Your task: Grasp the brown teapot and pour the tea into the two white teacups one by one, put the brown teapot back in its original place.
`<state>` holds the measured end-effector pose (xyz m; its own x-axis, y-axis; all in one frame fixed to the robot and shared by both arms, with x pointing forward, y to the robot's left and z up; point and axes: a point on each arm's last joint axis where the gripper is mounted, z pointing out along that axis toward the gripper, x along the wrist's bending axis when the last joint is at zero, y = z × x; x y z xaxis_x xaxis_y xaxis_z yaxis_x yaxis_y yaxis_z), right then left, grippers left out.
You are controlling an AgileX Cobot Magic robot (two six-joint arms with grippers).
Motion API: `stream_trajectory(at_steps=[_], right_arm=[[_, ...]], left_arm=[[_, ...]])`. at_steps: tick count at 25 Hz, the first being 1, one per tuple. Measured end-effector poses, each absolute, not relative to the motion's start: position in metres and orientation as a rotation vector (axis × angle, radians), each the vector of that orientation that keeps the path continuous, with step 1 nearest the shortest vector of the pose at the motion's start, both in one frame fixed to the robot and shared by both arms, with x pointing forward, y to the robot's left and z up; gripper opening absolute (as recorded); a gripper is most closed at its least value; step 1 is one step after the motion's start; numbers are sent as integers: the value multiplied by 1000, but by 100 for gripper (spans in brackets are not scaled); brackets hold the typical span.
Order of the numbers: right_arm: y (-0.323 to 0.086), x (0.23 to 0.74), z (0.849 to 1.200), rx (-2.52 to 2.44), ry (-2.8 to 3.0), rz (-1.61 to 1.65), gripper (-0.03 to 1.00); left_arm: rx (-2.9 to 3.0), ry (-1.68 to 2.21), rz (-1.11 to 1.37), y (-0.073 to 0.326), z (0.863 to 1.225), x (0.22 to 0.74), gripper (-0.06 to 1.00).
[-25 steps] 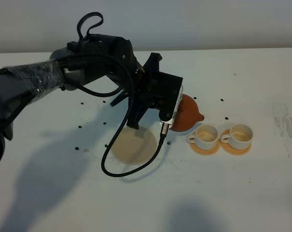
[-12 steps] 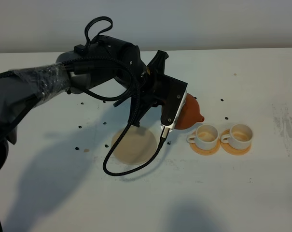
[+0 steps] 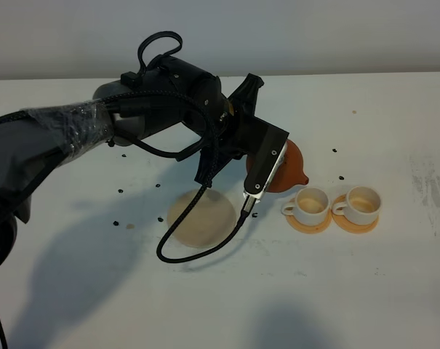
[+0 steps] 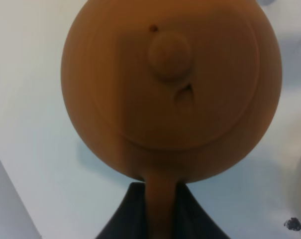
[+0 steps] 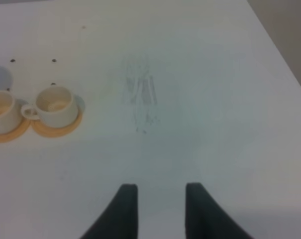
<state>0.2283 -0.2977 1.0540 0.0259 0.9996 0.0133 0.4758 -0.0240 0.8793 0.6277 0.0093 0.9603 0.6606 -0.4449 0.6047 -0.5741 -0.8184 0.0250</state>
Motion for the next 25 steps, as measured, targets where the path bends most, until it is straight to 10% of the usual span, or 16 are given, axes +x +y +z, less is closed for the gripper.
stream_trajectory(at_steps=[25], right_arm=[[-298, 228, 1054, 1590, 1538, 930, 23]], left_arm=[[2639, -1040, 981, -2, 950, 626, 8]])
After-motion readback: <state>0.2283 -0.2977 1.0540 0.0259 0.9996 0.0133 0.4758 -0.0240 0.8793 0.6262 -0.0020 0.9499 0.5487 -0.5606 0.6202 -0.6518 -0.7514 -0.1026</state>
